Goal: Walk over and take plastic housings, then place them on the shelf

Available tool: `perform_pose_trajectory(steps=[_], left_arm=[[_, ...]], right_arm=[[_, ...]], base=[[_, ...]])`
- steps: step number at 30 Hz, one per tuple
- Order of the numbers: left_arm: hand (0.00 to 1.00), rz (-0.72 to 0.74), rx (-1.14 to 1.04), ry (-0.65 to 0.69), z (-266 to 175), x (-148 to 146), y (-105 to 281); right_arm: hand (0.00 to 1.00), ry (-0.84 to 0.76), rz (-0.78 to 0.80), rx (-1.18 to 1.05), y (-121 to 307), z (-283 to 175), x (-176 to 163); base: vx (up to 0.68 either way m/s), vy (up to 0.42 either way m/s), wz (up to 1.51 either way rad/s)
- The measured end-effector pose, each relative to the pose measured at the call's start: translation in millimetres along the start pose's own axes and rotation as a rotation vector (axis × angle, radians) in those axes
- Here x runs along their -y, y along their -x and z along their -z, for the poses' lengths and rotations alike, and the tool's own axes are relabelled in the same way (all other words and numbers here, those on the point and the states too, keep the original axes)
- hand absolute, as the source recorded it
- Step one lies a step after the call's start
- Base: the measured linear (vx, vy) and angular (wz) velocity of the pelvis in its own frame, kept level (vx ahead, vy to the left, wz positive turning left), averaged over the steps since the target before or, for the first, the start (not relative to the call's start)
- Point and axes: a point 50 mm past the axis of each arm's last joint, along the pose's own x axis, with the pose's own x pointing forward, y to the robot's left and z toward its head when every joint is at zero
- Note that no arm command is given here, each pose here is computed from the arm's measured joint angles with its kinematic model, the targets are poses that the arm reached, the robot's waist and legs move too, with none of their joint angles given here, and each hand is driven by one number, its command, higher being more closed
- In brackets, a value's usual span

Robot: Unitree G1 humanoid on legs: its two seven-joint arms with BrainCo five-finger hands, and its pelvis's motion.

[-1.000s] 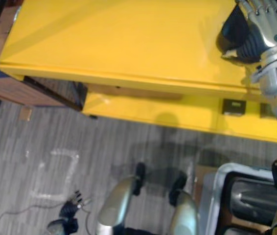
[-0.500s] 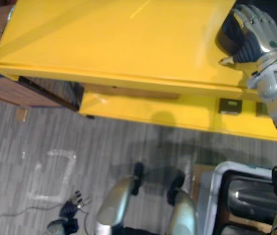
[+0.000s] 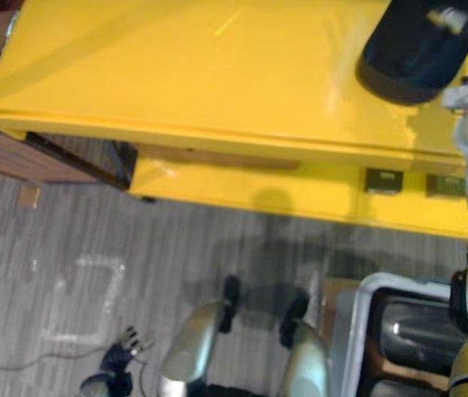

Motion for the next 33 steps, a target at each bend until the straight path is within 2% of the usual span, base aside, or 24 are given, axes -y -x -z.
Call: perform_pose_trajectory(steps=[3, 5, 8, 12, 15, 21, 28, 33], left_arm=[[0.00, -0.001, -0.002, 0.008, 1.2, 2.8, 0.0], [0.00, 0.001, -0.010, 0.021, 3.9, 7.2, 0.3], [0.00, 0.000, -0.016, 0.019, 5.6, 7.8, 0.5], [0.00, -0.009, -0.040, 0.017, 11.0, 6.2, 1.3], [0.00, -0.004, -0.048, 0.010, 13.1, 7.4, 1.6], [0.00, 0.008, -0.045, 0.007, 12.5, 11.0, 0.9], [0.00, 0.012, -0.082, 0.019, 21.2, 20.2, 1.1], [0.00, -0.005, -0.091, 0.020, 21.3, 22.1, -1.4]], right_arm=[[0.00, -0.043, 0.041, -0.071, 6.3, 7.9, 4.0], [0.00, -0.127, 0.095, -0.199, 14.4, 20.7, 5.9], [0.00, -0.201, 0.102, -0.306, 25.1, 34.8, 8.5], [0.00, -0.240, -0.066, -0.303, 36.9, 36.0, 0.3], [0.00, -0.398, -0.209, -0.199, 33.8, 8.4, -13.2], [0.00, -0.618, -0.368, -0.066, 50.7, -35.2, -39.3], [0.00, -0.836, -0.518, -0.074, 98.7, -74.8, -80.0], [0.00, -0.883, -0.602, -0.199, 128.1, -81.5, -107.1]], base=[[0.00, 0.004, -0.02], [-0.02, 0.016, -0.05], [-0.02, 0.015, -0.09], [0.02, 0.007, -0.09], [0.03, -0.003, -0.03], [0.01, -0.001, -0.05], [-0.04, 0.004, -0.06], [-0.01, 0.000, -0.04]])
